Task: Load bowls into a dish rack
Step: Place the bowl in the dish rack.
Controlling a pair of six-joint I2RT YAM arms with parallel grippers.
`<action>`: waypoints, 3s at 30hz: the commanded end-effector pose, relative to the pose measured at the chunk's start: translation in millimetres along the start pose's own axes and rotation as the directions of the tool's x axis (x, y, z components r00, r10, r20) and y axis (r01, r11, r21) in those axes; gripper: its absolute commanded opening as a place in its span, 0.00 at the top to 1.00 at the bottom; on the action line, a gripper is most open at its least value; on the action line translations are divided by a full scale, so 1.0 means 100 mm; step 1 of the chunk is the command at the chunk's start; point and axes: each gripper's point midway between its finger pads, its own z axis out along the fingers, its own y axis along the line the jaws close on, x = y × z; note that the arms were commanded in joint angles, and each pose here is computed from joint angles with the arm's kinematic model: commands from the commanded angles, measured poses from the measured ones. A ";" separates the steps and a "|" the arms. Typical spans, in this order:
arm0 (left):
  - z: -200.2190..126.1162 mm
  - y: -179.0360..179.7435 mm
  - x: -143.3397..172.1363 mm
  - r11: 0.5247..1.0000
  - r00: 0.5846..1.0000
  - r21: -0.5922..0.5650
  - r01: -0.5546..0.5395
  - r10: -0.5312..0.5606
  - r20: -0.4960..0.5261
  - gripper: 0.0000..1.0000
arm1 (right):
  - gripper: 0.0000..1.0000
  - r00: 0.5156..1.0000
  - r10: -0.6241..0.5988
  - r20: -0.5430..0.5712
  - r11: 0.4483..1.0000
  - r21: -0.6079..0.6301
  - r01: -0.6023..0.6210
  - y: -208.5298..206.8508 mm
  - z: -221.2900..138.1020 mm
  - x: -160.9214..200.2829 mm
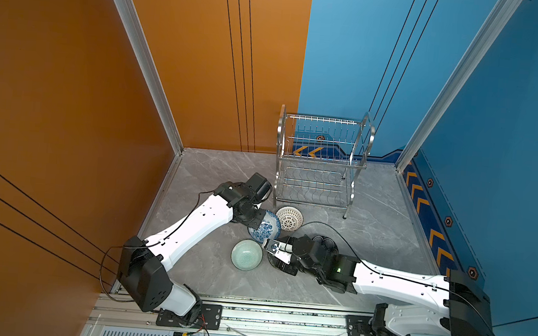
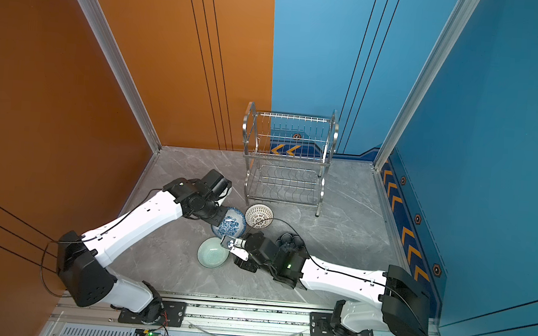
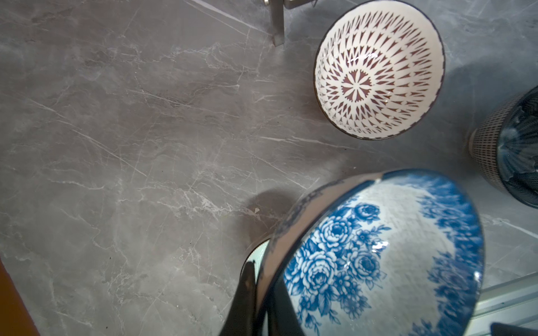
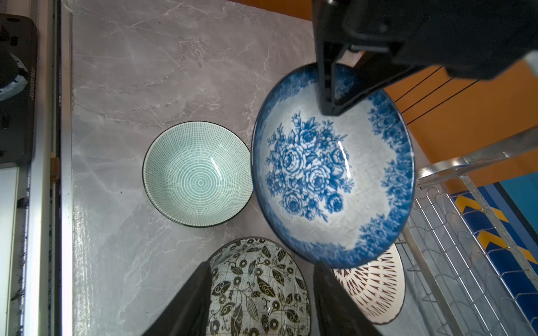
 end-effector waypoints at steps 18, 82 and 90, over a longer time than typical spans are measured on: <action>-0.25 -0.18 -0.03 0.996 0.999 0.092 0.005 -0.009 0.048 1.00 | 0.62 0.997 -0.078 -0.024 0.996 -0.036 0.077 0.10 0.29 -0.20; -0.41 0.17 -0.19 0.978 0.979 0.134 0.162 -0.176 0.102 0.58 | 1.00 0.988 -0.078 -0.131 0.996 -0.054 0.071 0.04 0.28 0.14; -0.53 0.30 -0.12 0.948 0.948 0.248 0.201 -0.252 0.193 0.50 | 1.00 0.996 0.053 -0.078 0.998 -0.041 -0.056 -0.08 0.13 0.15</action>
